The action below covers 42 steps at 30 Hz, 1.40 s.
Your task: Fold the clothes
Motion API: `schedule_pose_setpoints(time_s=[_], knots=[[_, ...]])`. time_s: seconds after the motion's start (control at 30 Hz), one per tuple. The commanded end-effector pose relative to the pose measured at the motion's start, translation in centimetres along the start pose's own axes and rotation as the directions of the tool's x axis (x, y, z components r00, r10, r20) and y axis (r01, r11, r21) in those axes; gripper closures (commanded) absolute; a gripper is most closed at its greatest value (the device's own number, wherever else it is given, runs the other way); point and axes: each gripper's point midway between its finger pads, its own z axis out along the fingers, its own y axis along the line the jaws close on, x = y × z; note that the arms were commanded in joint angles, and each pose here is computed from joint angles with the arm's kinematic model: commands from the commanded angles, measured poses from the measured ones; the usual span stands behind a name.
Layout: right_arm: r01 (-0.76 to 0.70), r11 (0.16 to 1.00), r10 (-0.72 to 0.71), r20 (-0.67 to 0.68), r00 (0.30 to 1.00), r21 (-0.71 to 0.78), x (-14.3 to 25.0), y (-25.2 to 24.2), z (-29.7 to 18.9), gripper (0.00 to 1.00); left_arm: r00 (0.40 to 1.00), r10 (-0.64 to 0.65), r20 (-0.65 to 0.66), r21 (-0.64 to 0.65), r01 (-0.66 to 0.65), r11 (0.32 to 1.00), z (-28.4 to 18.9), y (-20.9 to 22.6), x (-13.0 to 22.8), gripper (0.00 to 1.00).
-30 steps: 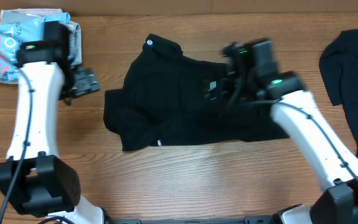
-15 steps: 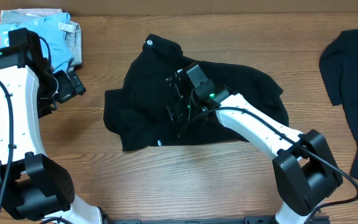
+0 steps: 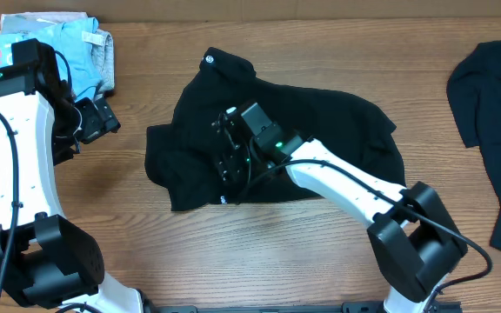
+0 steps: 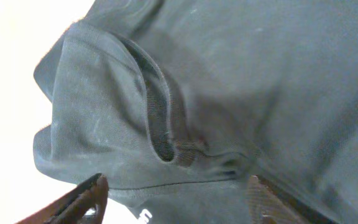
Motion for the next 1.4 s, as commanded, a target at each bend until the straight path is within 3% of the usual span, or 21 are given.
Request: schedule_pose_setpoints(time_s=[0.0, 0.4, 0.53, 0.67, 1.0, 1.37], knots=[[0.027, 0.999, -0.028, -0.020, 0.999, -0.024, 0.4, 1.1, 1.1, 0.23, 1.000, 0.030, 0.009, 0.019, -0.030, 0.999, -0.6, -0.6, -0.1, 0.00], [0.037, 0.999, -0.037, -0.038, 0.999, 0.001, 1.0, 1.1, 1.6, 0.24, 0.999, 0.030, 0.013, 0.021, -0.030, 0.999, -0.6, -0.6, -0.2, 0.00], [0.036, 0.999, -0.036, -0.048, 0.998, -0.001, 1.3, 1.2, 1.6, 0.31, 0.999, 0.030, 0.014, 0.021, -0.030, 0.999, -0.6, -0.6, -0.2, 0.00], [0.036, 0.999, -0.037, -0.053, 0.998, -0.013, 1.4, 1.5, 1.6, 0.44, 0.999, 0.030, 0.014, 0.021, -0.030, 0.999, -0.6, -0.6, -0.2, 0.00], [0.094, 0.995, -0.095, -0.052, 0.994, -0.012, 1.6, 0.9, 3.8, 0.42, 0.999, 0.030, 0.013, 0.021, -0.030, 0.999, -0.6, -0.6, -0.2, 0.00], [0.156, 0.983, -0.158, 0.011, 0.987, 0.101, -0.2, -0.8, 4.0, 0.46, 0.999, 0.030, 0.014, 0.021, -0.030, 0.999, -0.6, -0.6, -0.2, 0.00]])
